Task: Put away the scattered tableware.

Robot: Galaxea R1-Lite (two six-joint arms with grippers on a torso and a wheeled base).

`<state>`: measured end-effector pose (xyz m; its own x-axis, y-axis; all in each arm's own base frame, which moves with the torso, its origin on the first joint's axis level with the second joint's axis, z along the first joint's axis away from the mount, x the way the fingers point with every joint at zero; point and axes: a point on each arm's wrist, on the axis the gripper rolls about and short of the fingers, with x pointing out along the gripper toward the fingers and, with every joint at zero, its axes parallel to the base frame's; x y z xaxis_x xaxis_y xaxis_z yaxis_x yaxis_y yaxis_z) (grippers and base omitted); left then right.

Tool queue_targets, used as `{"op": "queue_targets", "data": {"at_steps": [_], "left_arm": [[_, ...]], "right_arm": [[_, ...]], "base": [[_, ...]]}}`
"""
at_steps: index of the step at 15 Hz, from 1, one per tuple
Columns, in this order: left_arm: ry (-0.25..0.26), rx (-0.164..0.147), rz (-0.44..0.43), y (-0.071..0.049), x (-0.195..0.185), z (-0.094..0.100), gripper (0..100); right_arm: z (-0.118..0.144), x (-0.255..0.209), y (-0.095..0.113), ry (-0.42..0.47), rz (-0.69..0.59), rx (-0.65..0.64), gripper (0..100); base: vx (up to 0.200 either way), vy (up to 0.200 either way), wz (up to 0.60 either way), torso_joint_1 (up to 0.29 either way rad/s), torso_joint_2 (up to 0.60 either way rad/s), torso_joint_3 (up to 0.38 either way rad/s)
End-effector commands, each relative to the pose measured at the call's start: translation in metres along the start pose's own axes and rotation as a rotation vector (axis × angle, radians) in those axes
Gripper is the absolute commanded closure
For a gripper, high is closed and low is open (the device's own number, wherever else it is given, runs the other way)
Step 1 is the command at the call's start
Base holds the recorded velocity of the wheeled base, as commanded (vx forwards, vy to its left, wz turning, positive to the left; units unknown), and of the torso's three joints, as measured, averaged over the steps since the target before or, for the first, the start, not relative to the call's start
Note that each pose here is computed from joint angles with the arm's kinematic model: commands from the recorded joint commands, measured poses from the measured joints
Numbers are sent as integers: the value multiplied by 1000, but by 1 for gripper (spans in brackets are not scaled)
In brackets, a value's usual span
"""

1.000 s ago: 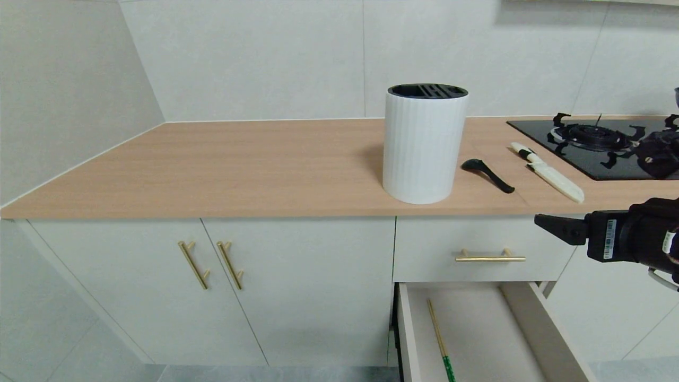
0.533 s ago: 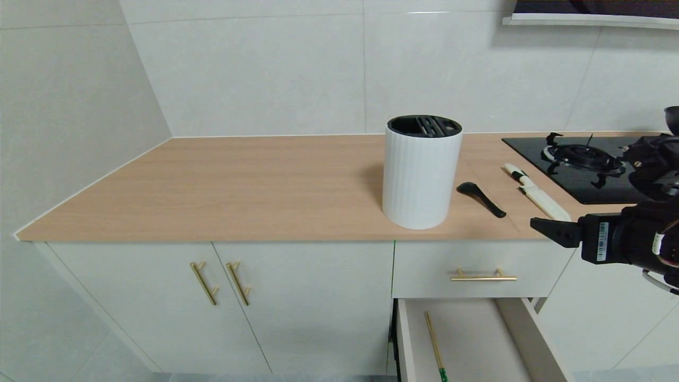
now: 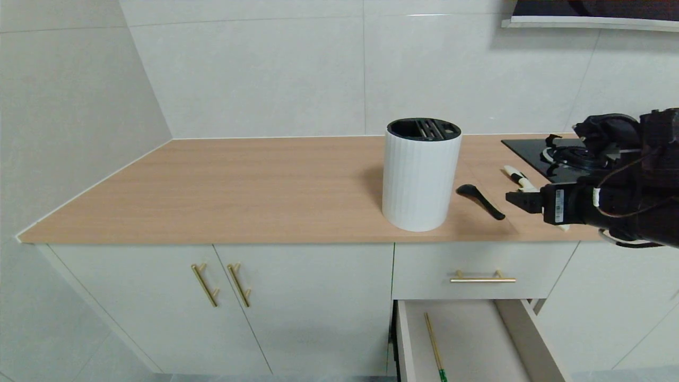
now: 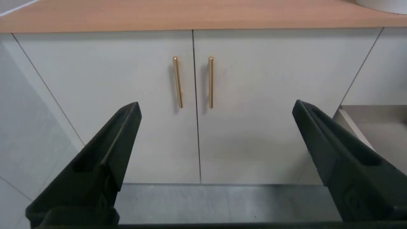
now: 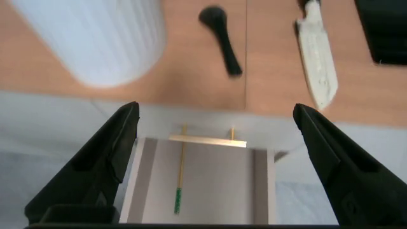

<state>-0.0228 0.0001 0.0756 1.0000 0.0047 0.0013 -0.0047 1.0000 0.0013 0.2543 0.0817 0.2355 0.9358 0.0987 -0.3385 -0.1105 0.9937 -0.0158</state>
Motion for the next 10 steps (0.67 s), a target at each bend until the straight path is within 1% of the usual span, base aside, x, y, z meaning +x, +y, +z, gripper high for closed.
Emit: {"op": "queue_targets", "data": {"at_steps": [1,3,5,7,10], "left_arm": [[0,0,1,0,0,0,0],[1,0,1,0,0,0,0],[0,0,1,0,0,0,0],[0,0,1,0,0,0,0],[0,0,0,0,0,0,0]], "right_arm": [[-1,57,-13,67,41,-12,0],[-5,81,-20,88,83,-59,0],[-4,103,-22,72,123,-87,0],[-14,124,-26,78,116,-81,0],[-21,135,-29,74,110,-76,0]], "base": [[0,0,0,0,0,0],[0,0,0,0,0,0],[0,0,0,0,0,0],[0,0,0,0,0,0],[0,0,0,0,0,0]]}}
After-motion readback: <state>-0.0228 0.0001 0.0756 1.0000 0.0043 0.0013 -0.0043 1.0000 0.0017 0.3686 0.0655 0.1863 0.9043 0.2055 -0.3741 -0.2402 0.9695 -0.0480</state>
